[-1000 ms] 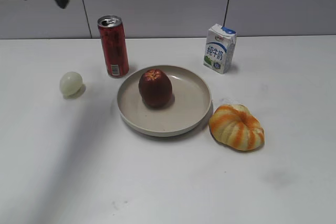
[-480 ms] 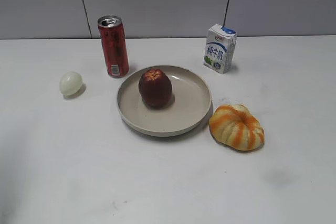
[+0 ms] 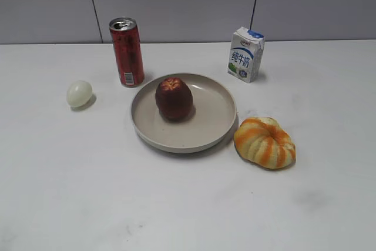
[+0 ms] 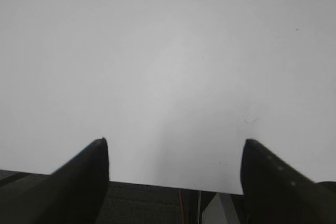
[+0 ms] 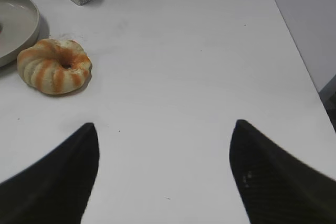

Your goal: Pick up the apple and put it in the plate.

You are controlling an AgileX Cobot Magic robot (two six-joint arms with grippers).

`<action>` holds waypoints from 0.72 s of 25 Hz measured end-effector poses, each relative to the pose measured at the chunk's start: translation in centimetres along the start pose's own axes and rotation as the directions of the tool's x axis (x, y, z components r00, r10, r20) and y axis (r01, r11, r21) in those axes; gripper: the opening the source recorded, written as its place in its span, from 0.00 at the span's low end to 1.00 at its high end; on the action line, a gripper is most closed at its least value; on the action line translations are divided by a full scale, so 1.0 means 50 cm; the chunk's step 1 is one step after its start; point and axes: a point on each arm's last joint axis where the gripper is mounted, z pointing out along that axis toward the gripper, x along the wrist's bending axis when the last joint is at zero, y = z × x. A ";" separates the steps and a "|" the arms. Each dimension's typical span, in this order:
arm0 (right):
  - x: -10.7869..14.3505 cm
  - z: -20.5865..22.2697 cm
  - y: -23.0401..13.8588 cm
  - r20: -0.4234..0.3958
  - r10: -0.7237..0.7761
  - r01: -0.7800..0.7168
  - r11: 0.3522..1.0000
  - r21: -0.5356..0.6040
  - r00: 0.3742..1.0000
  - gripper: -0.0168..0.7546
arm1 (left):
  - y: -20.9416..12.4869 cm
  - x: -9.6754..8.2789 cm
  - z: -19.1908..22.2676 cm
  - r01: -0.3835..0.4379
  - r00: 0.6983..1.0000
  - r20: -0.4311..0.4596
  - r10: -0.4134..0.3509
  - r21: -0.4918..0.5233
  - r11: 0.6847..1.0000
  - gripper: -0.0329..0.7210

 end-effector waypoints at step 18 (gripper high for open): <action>0.000 0.000 0.000 0.000 0.000 0.000 1.000 0.000 1.000 0.78 | -0.178 -0.012 -0.055 -0.009 1.000 -0.008 0.005 -0.523 0.852 0.81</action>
